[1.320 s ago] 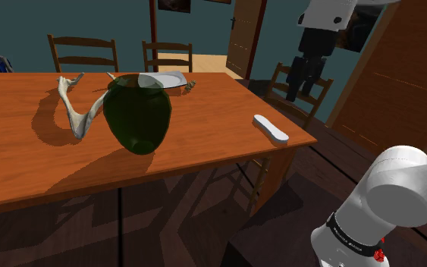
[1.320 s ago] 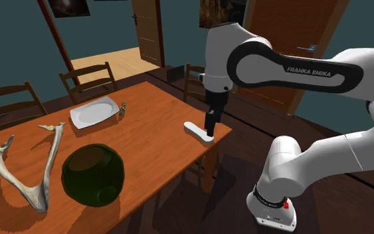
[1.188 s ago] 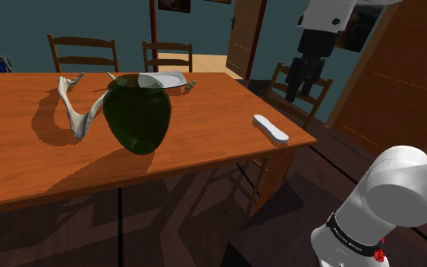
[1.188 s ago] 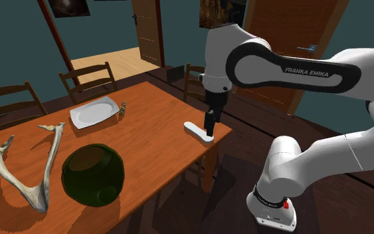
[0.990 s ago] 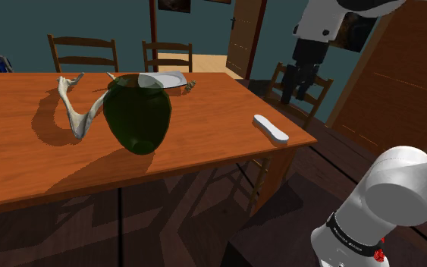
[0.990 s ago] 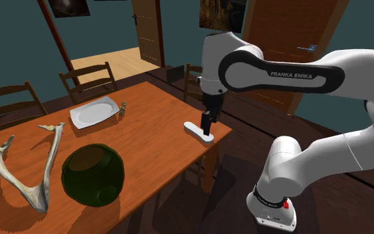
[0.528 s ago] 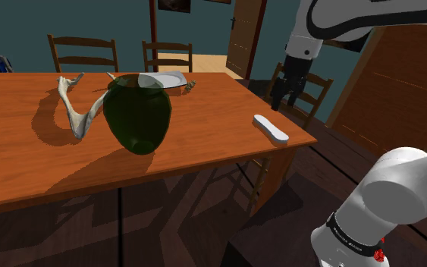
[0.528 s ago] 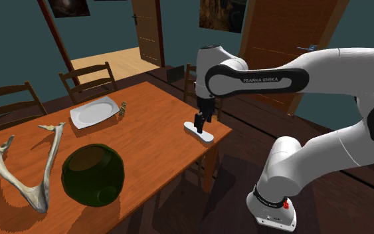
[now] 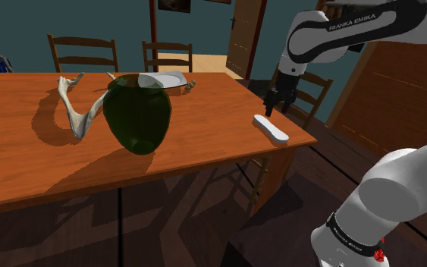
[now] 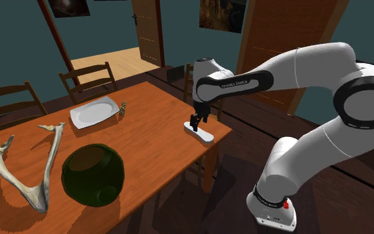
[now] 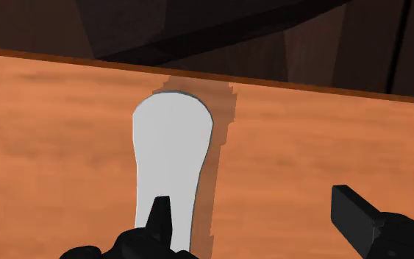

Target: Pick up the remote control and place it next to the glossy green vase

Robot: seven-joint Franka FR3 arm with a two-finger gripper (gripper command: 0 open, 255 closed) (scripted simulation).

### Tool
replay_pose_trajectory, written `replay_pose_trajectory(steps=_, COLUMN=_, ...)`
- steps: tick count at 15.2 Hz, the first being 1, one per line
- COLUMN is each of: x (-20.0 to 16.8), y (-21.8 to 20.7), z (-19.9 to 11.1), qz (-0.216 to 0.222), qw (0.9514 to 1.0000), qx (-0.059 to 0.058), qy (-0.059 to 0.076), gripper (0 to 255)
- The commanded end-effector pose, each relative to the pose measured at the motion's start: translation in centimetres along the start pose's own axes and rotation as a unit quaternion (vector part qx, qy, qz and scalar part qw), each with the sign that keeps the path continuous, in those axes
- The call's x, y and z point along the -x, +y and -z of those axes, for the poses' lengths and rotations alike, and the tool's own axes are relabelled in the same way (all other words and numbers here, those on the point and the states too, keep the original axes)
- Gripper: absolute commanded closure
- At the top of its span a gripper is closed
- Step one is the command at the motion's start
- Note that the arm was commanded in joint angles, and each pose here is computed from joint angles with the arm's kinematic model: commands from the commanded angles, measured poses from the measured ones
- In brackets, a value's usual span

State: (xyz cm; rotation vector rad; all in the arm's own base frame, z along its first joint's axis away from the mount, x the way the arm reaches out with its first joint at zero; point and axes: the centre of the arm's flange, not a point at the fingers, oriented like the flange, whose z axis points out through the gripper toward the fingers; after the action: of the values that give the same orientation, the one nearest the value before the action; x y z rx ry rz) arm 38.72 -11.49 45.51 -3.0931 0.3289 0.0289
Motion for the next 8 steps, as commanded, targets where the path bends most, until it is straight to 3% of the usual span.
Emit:
replay_pose_trajectory(steps=1, x=-1.5, y=1.4, z=-1.7, qz=-0.011, qw=0.9999, qx=0.002, qy=0.003, gripper=0)
replay_pose_trajectory(steps=8, x=-5.0, y=6.1, z=-6.3, qz=-0.043, qw=0.9990, qx=0.005, qy=0.008, gripper=0)
